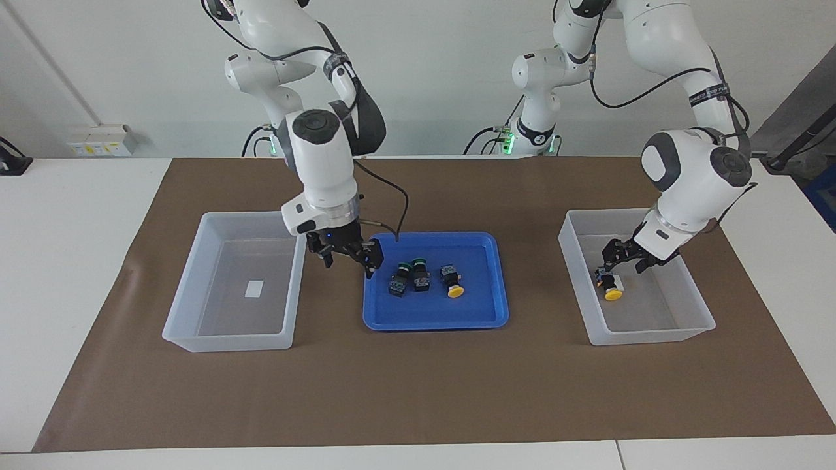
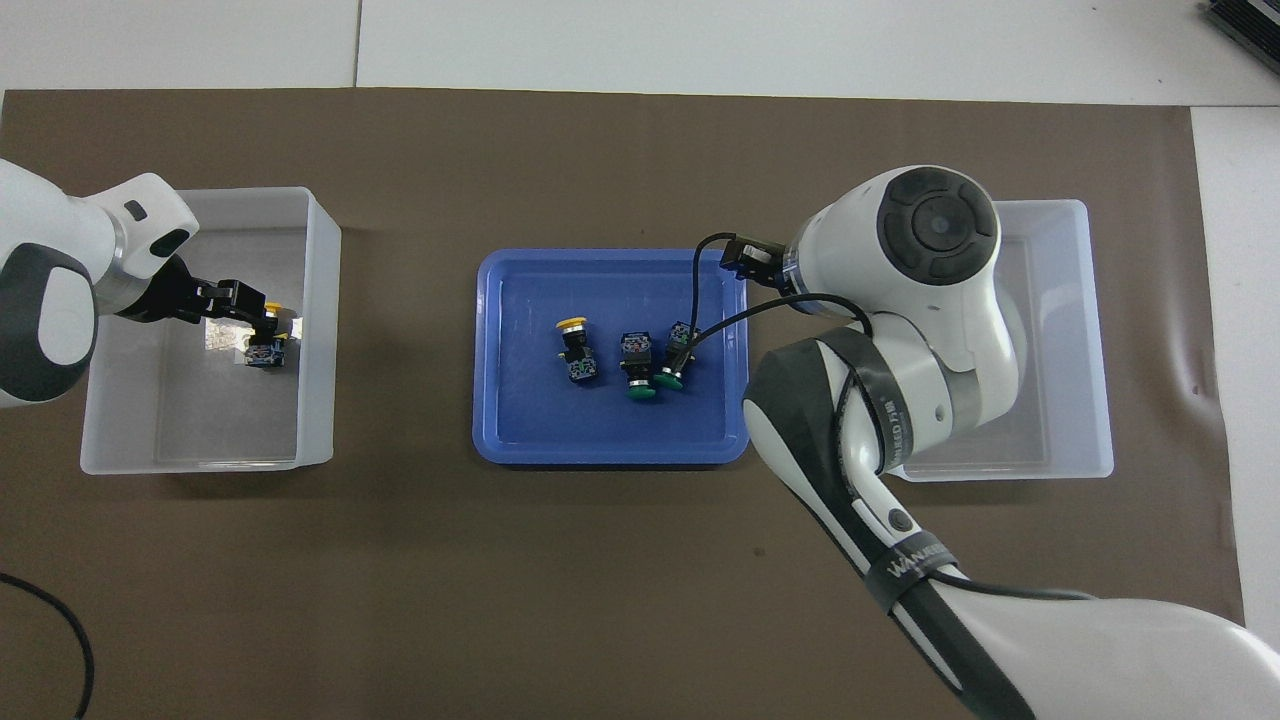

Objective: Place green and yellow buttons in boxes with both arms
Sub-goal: 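Grasp the green button with the right gripper while the left gripper returns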

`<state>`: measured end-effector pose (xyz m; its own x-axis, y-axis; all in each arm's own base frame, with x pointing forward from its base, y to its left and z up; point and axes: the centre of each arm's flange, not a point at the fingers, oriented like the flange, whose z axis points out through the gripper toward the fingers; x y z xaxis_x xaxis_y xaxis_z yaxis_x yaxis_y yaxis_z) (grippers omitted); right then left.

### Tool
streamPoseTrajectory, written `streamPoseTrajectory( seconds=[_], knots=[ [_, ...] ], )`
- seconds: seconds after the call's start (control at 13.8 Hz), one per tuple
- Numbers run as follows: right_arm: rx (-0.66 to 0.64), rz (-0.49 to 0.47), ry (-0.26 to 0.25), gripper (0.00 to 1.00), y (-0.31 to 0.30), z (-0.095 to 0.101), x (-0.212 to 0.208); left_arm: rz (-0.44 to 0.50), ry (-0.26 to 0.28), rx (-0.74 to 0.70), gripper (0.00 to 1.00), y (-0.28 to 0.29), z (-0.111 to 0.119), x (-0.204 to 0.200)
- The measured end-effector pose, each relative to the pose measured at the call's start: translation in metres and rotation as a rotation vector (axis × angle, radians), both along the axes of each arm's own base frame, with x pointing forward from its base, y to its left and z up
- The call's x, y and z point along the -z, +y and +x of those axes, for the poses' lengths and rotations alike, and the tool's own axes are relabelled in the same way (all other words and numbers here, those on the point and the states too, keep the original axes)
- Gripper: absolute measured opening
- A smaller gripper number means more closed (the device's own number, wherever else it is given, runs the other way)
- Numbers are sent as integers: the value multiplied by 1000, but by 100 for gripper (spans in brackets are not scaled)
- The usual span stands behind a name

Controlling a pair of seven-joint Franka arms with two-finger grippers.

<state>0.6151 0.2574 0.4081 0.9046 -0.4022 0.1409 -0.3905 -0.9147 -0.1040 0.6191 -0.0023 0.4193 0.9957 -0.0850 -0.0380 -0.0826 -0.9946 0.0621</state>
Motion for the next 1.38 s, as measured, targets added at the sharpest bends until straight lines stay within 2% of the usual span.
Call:
streamPoseTrajectory(
  seconds=[0.15,0.36,0.51,0.87,1.02,1.09,1.38],
  knots=[
    [43,9,7,100,25,-4,22,3,8,-43,82,-36,-1,-18],
    [100,21,20,100,69,-18,57,12,18,-122,82,-115,-11,-20],
    [123,21,28,100,76,-19,73,17,19,-165,82,-157,-20,-20],
    [149,13,43,100,77,-19,93,7,-12,-205,82,-181,-26,-8],
    [138,3,58,100,81,-28,107,5,-20,-211,82,-181,-27,-2],
    [134,7,52,93,82,-31,114,0,-30,-216,82,-183,-28,1],
    [134,7,50,48,80,-33,117,-11,-58,-231,82,-192,-35,12]
  ],
)
